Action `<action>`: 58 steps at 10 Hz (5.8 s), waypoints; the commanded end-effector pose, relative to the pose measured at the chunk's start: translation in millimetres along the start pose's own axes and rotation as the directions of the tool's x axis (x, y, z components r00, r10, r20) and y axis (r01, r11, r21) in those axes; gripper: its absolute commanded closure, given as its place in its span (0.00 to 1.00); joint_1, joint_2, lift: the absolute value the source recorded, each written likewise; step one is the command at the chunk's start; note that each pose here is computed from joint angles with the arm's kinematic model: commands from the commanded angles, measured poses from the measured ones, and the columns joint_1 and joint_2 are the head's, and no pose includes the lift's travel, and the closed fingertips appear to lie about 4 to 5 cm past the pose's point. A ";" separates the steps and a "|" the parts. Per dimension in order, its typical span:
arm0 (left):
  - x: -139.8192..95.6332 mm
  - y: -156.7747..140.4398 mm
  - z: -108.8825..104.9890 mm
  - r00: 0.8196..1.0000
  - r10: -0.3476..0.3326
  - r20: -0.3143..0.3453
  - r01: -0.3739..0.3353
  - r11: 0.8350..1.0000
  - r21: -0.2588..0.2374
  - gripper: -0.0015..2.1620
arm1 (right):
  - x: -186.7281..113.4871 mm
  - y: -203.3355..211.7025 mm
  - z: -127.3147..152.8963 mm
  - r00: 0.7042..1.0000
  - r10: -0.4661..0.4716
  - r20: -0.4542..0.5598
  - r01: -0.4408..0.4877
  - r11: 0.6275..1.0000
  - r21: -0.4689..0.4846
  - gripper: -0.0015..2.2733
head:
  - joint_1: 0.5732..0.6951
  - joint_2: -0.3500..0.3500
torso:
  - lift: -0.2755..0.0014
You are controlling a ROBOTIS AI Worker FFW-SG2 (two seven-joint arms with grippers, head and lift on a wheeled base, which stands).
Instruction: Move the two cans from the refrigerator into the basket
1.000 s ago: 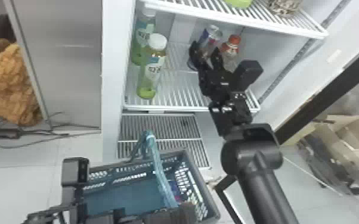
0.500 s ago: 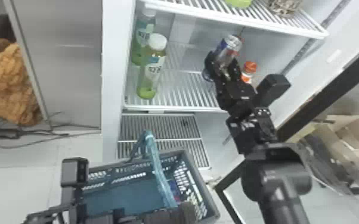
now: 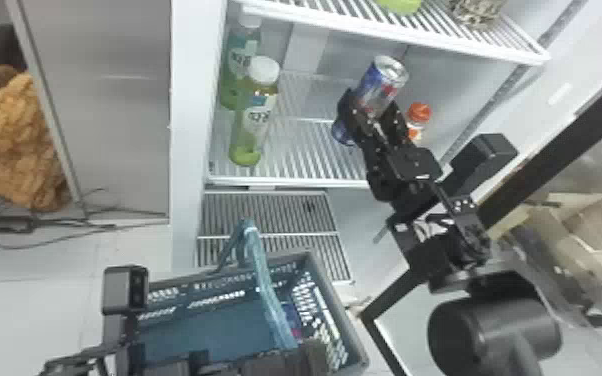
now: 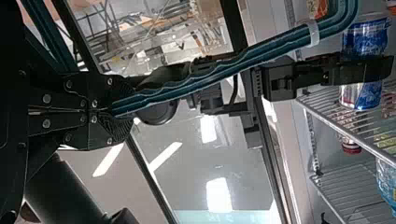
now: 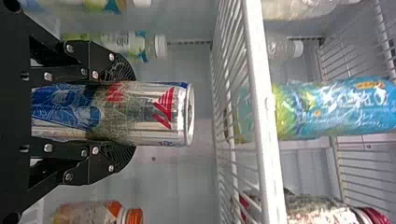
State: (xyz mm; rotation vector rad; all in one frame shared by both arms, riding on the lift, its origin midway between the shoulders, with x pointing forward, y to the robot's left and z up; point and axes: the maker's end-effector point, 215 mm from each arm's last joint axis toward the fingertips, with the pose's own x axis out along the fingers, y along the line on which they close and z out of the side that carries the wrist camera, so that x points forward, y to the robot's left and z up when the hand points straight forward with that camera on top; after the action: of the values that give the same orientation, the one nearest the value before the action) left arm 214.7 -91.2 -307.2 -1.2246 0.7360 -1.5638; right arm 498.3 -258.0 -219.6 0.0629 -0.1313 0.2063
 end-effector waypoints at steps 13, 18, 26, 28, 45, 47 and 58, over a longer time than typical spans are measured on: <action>-2.0 0.3 0.9 1.000 0.001 0.009 -0.001 1.000 0.001 0.54 | -123.4 98.6 -51.7 0.900 0.212 -0.381 -0.121 0.961 0.248 0.41 | 1.00 0.00 | 0.00; -2.9 0.8 -0.6 1.000 0.002 0.011 -0.002 1.000 -0.004 0.54 | -170.0 115.2 -91.2 0.777 0.235 -0.584 -0.096 0.961 0.260 0.41 | 1.00 0.00 | 0.00; -2.5 0.7 -0.6 1.000 0.001 0.011 -0.001 1.000 -0.003 0.54 | -212.4 113.7 -138.6 0.610 0.248 -0.753 -0.061 0.962 0.267 0.41 | 1.00 0.00 | 0.00; -2.5 1.0 -0.6 1.000 0.002 0.011 -0.002 1.000 -0.003 0.54 | -212.6 113.7 -139.2 0.606 0.253 -0.754 -0.065 0.961 0.270 0.36 | 1.00 0.00 | 0.00; -3.6 1.2 0.2 1.000 0.004 0.011 -0.004 1.000 -0.002 0.54 | -112.8 53.9 39.5 0.990 0.038 -0.135 -0.024 0.994 0.107 0.23 | 1.00 0.00 | 0.00; -2.6 0.9 -0.6 1.000 0.002 0.012 -0.002 1.000 -0.007 0.54 | -113.9 41.7 50.5 0.996 -0.009 -0.085 0.015 0.998 0.068 0.23 | 1.00 0.00 | 0.00; -3.6 2.5 -3.2 1.000 0.006 0.015 -0.006 1.000 -0.012 0.54 | -130.8 11.0 -3.2 0.986 -0.139 -0.088 0.142 0.990 0.025 0.23 | 1.00 0.00 | 0.00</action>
State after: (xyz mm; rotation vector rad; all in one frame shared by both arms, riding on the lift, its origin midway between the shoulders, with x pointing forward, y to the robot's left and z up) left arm 212.7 -88.9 -311.8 -1.2400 0.7404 -1.5453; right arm 369.6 -273.2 -236.3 0.0952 -0.0422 0.0723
